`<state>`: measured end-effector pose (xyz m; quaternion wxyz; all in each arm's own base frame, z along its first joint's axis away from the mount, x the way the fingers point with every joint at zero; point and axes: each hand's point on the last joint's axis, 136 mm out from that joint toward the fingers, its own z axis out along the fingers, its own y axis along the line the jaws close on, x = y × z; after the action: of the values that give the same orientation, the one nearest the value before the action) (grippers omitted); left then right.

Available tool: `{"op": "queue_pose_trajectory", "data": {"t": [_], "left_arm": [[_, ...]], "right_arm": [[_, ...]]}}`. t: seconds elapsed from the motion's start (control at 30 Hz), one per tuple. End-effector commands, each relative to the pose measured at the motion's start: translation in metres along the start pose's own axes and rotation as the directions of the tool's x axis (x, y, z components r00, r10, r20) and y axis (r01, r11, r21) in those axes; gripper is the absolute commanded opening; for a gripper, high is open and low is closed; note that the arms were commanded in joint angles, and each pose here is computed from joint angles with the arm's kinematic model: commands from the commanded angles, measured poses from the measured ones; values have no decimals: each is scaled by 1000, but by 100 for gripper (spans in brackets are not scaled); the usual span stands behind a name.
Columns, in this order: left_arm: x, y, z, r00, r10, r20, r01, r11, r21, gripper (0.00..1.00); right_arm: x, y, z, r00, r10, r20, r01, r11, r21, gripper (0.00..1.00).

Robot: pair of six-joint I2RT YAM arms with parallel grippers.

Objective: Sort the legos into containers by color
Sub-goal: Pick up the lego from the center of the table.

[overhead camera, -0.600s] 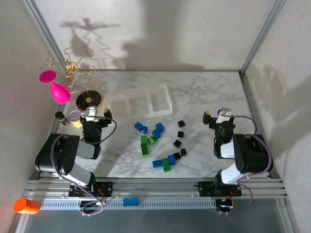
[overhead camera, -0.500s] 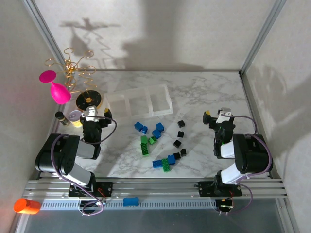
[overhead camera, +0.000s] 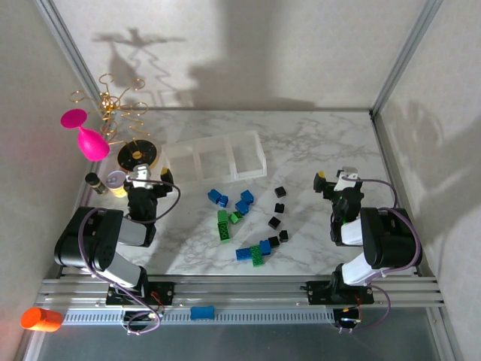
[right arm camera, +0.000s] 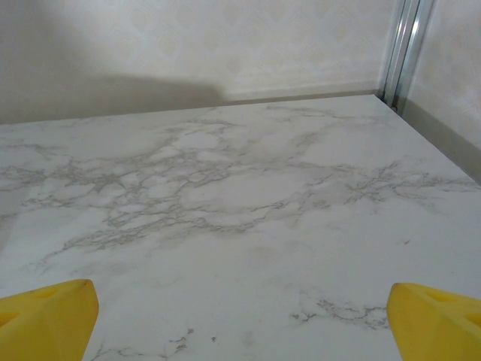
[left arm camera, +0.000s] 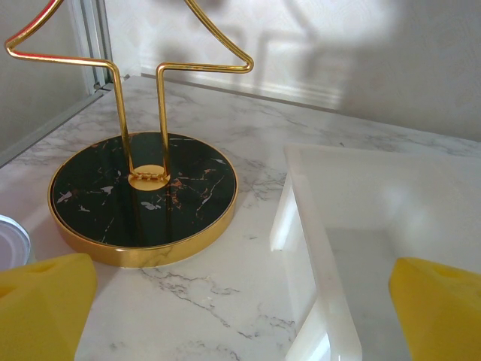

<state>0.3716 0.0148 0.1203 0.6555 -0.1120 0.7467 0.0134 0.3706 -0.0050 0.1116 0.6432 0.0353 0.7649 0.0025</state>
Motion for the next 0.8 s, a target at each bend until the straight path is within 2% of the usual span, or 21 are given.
{"op": "queue_pose_trajectory", "data": {"t": [0.0, 0.53, 0.77], "left_arm": [[-9, -2, 3, 1000, -13, 24, 12, 1000, 13, 99], [-12, -3, 2, 999, -11, 33, 10, 1000, 17, 99], [-20, -27, 5, 997, 71, -26, -69, 995, 69, 99]], "right_arm": [[-12, 3, 3, 999, -9, 45, 10, 1000, -12, 99], [-14, 4, 3, 999, -11, 45, 12, 1000, -19, 99], [-24, 2, -4, 998, -2, 68, 2, 1000, -1, 99]]}}
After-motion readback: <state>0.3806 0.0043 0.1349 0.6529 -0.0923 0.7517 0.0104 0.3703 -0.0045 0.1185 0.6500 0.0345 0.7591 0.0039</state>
